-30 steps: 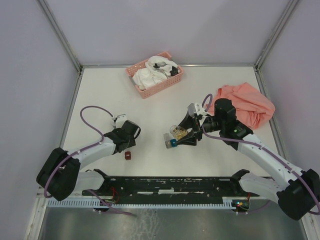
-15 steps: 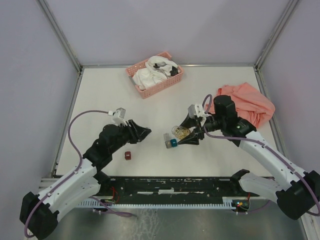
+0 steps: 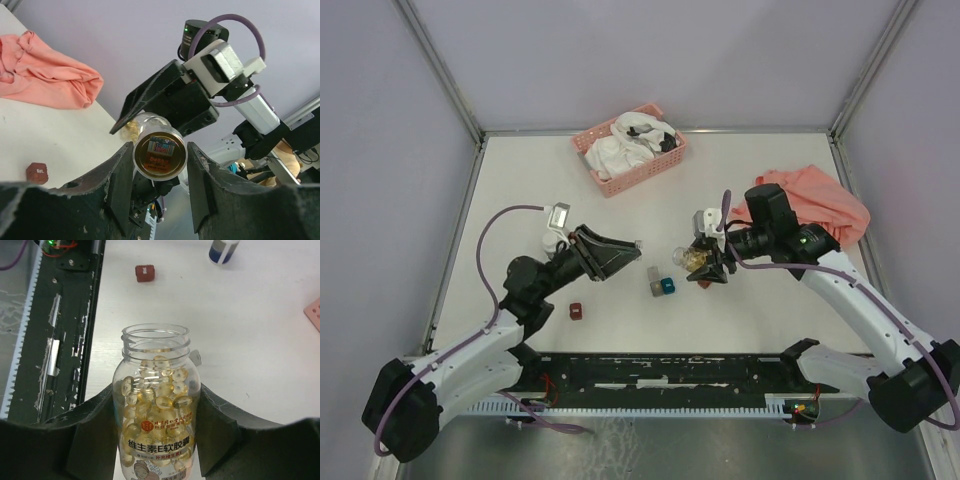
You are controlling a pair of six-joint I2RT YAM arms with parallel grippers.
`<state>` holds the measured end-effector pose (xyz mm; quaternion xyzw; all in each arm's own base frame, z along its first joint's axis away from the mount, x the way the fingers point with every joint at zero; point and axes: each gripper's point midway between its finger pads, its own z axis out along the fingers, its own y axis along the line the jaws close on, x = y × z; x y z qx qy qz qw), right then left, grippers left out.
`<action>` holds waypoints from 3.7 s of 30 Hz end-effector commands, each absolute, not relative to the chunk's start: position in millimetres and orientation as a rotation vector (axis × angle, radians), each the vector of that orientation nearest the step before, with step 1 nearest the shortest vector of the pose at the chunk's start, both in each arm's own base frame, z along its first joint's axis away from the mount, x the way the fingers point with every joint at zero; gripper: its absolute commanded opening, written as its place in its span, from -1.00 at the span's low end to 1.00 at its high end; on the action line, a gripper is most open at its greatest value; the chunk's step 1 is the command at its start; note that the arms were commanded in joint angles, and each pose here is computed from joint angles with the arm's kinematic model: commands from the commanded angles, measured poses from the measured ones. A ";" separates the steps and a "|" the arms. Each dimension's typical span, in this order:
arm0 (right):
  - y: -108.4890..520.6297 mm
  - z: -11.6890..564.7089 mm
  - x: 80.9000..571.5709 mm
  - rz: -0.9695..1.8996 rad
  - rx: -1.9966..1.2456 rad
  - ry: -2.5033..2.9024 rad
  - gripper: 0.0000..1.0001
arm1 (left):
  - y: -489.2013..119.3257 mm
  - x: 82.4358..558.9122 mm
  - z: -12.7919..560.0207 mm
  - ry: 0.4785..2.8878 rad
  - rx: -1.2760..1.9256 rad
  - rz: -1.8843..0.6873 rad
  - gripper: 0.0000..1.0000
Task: Sort the pills into containers
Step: Screw the lid of the pill bottle onto the pill bottle.
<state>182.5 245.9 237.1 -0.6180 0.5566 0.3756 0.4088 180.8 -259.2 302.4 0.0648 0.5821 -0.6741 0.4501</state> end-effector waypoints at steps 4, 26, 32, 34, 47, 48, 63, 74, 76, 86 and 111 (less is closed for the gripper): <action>236.8 249.2 207.5 0.751 -1.536 1.440 -0.82 | -277.9 184.7 324.3 1.409 0.208 -1.614 -0.47; 246.0 240.9 207.4 0.733 -1.547 1.509 -0.87 | -330.6 201.6 288.7 1.624 0.209 -1.422 -0.46; 246.9 238.7 206.9 0.719 -1.558 1.513 -0.87 | -333.0 197.7 290.6 1.621 0.223 -1.448 -0.46; 247.4 238.4 207.1 0.716 -1.560 1.513 -0.87 | -334.6 196.5 289.3 1.628 0.229 -1.458 -0.46; 247.6 236.8 207.2 0.678 -1.577 1.513 -0.87 | -342.7 189.7 284.5 1.673 0.272 -1.490 -0.45; 247.5 235.5 207.9 0.673 -1.579 1.520 -0.87 | -343.5 191.1 282.8 1.686 0.271 -1.482 -0.45; 261.4 259.0 186.9 0.912 -1.500 1.510 -0.87 | -360.8 173.9 262.0 1.777 0.405 -1.511 -0.47; 269.7 283.3 146.9 1.323 -1.510 1.397 -0.91 | -341.0 153.1 246.2 1.730 0.807 -1.412 -0.49; 271.8 288.6 141.8 1.408 -1.484 1.392 -0.91 | -336.5 156.7 243.2 1.721 0.826 -1.397 -0.48; 272.1 276.7 151.8 1.357 -1.472 1.442 -0.91 | -327.3 177.2 267.4 1.677 0.663 -1.373 0.05; 259.3 261.9 170.6 1.068 -1.527 1.422 -0.88 | -251.3 150.7 327.2 1.265 0.298 -1.441 0.86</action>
